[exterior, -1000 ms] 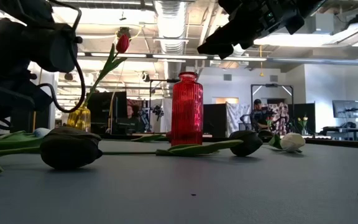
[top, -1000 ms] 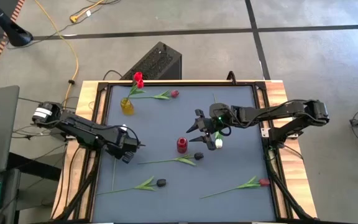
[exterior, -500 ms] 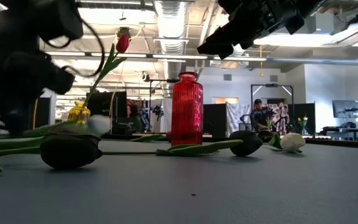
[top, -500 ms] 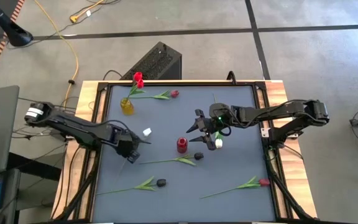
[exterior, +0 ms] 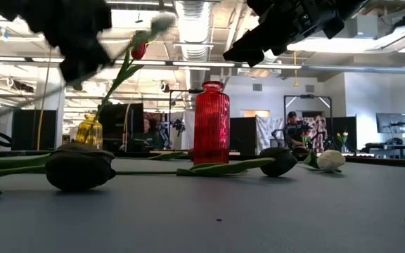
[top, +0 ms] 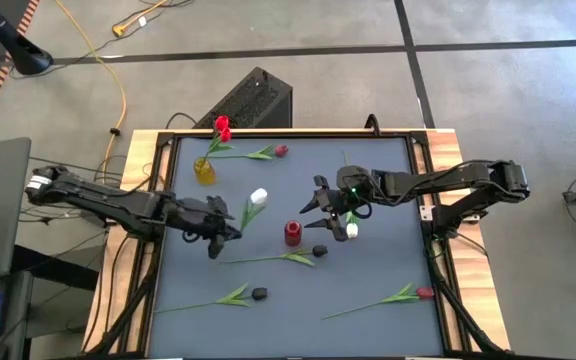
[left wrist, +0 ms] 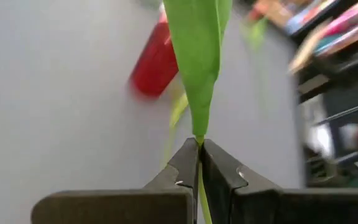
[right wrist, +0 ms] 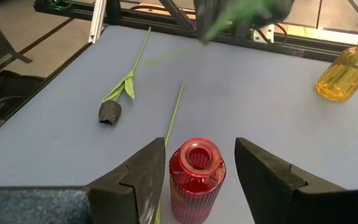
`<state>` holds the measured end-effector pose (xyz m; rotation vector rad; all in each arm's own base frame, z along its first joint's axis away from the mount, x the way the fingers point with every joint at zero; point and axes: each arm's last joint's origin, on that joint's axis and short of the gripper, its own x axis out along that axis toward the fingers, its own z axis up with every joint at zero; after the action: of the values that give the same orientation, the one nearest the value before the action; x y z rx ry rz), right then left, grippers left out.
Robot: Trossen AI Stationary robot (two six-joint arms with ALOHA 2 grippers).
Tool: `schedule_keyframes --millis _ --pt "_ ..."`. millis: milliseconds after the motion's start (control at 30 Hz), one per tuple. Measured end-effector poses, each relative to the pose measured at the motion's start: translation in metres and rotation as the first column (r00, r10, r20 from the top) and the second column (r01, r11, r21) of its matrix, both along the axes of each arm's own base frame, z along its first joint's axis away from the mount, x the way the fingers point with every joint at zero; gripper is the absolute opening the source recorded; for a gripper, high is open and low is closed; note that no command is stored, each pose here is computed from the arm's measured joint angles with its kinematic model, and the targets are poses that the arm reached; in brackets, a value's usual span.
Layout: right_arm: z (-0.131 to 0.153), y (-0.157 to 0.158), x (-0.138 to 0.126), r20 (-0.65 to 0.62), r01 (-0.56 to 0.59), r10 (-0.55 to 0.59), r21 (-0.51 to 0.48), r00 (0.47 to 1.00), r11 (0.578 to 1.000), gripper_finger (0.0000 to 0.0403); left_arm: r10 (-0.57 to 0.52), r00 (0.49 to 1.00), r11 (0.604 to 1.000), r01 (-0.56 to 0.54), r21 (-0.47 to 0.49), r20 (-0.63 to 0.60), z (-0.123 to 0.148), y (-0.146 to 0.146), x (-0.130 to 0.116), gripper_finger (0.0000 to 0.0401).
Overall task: Sort flowers into vase by color
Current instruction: Put the left white tulip into the yellow vase
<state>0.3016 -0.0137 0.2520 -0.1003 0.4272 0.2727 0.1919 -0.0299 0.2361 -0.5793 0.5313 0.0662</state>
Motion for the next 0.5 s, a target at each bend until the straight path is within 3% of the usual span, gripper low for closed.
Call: schedule_keyframes --millis 267,500 --pt "0.000 0.000 0.000 0.000 0.000 0.000 0.000 1.000 1.000 0.0218 -0.040 0.933 0.984 -0.026 0.176 0.358 0.044 0.005 -0.018 0.0000" --pt "0.000 0.000 0.000 0.000 0.000 0.000 0.000 1.000 1.000 0.0218 -0.026 0.847 0.948 -0.147 0.281 0.532 0.071 0.012 -0.046 0.0000"
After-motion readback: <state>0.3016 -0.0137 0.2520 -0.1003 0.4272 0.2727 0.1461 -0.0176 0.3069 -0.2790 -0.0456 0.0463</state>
